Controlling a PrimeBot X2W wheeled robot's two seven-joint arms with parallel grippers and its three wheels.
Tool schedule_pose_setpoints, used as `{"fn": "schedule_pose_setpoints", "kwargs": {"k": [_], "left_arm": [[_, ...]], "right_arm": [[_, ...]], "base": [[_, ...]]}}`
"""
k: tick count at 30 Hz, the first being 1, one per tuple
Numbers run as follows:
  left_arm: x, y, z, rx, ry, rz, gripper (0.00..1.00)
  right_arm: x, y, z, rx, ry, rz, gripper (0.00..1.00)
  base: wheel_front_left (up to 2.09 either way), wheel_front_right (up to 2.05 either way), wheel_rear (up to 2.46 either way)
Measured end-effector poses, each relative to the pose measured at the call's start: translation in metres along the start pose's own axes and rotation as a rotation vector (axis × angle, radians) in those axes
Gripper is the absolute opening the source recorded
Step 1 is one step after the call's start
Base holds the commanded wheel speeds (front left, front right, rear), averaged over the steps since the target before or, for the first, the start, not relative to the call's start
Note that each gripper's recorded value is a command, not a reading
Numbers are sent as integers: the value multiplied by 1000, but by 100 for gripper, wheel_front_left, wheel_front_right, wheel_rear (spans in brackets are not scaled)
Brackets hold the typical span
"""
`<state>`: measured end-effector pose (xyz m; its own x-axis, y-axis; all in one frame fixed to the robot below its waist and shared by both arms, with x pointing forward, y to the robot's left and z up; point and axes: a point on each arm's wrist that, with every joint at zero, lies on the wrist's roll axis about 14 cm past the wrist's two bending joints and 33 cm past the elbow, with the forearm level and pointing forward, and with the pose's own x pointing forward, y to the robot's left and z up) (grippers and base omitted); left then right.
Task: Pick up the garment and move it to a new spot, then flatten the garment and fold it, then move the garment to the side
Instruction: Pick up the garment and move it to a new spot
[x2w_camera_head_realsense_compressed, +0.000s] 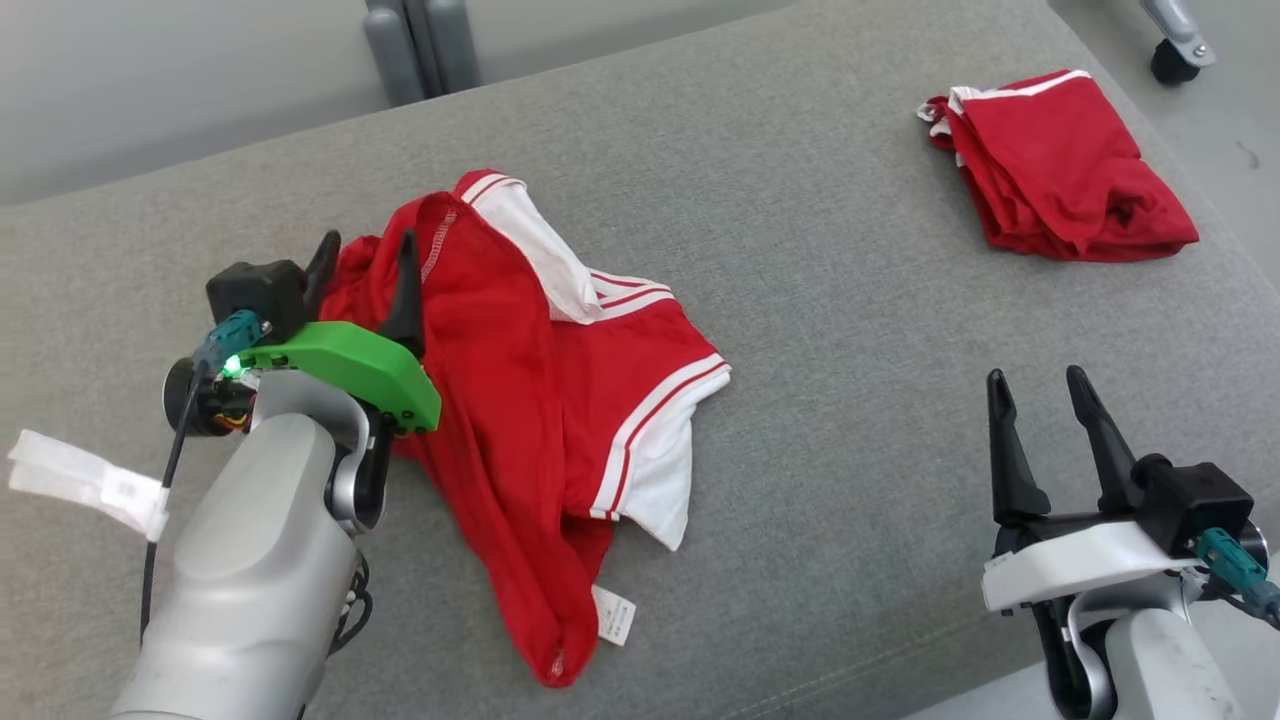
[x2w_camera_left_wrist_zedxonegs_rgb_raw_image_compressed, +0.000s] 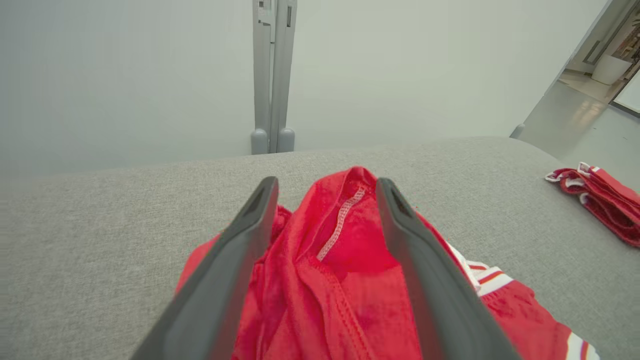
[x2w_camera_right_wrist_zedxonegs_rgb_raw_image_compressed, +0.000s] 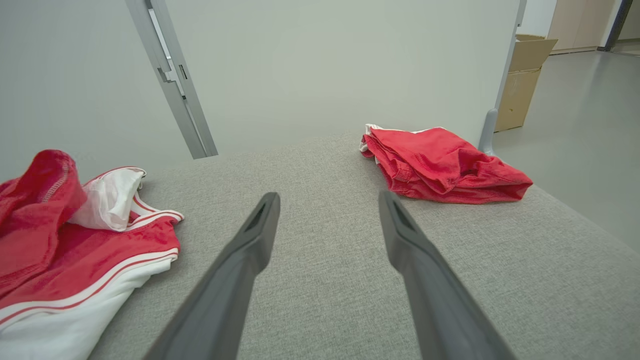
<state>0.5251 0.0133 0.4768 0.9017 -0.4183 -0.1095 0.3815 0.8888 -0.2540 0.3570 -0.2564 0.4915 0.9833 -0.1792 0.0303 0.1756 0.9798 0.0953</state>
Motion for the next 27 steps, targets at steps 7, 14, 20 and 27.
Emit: {"fn": "schedule_pose_setpoints", "kwargs": {"k": [7, 14, 20, 27], "left_arm": [[-54, 10, 18, -13, -139, 60, 100], [-128, 19, 11, 15, -193, 151, 100], [-190, 33, -7, 35, -178, 267, 100], [-237, 39, -8, 54, -196, 312, 100]], "right_arm": [[0, 2, 10, -28, -33, 12, 100], [-1, 10, 14, -59, -49, 44, 100], [-2, 22, 19, -79, -68, 87, 100], [-8, 35, 19, -77, -69, 130, 100]], "base": [[0, 0, 0], [0, 0, 0], [0, 0, 0], [0, 0, 0]]}}
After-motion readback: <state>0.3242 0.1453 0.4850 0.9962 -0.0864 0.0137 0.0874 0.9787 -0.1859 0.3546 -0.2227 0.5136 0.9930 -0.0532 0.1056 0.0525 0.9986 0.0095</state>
